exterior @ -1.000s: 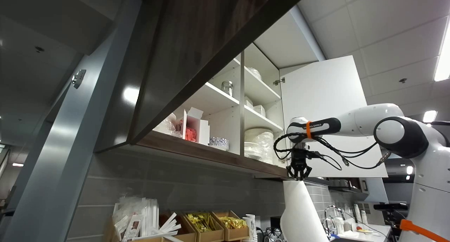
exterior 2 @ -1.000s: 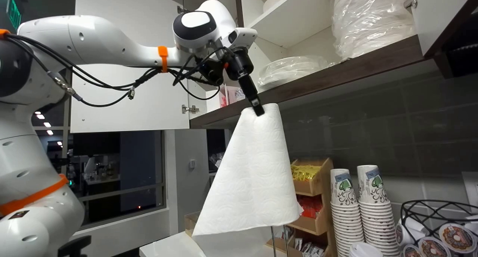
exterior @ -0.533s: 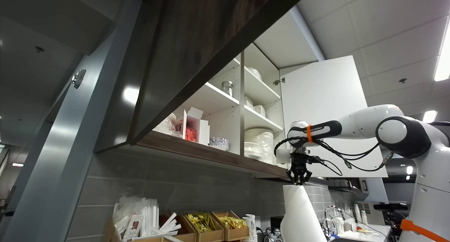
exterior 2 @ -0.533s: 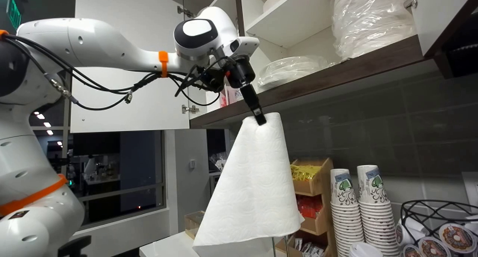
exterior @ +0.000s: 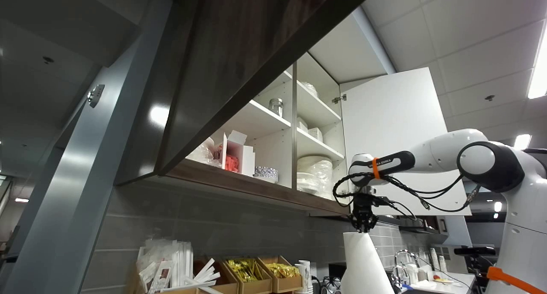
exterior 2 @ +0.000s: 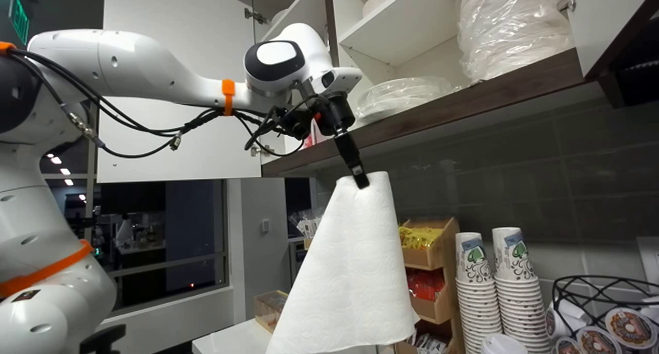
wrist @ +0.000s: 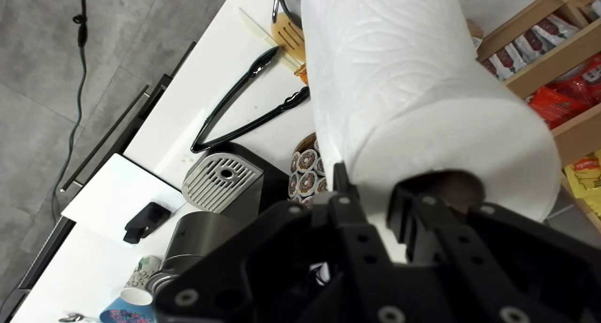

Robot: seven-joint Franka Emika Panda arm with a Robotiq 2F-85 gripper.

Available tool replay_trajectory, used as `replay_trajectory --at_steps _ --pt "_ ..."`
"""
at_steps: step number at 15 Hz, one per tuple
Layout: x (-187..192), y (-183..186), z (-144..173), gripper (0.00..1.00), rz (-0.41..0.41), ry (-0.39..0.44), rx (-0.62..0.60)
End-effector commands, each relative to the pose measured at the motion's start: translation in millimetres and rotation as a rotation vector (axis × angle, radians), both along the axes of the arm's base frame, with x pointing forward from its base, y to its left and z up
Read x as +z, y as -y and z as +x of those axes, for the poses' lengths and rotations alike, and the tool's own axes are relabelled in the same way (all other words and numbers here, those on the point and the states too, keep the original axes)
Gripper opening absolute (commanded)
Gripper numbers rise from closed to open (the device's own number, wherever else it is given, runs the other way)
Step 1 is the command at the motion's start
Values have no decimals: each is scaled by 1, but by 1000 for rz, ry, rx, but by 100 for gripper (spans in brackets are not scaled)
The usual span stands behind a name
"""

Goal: Put the paper towel on the metal rail

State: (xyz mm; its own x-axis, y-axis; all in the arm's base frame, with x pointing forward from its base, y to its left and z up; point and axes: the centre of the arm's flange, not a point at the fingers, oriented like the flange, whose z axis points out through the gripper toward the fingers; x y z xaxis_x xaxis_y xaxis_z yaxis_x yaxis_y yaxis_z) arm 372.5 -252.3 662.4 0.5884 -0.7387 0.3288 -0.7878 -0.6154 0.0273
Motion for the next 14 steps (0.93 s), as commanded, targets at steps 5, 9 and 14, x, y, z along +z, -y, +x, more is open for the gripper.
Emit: replay_trajectory --at_steps 5,9,14 --pt "-12 2 -2 5 10 34 -4" --pt "-19 4 0 5 19 25 -1" --pt "-31 4 4 5 30 10 3"
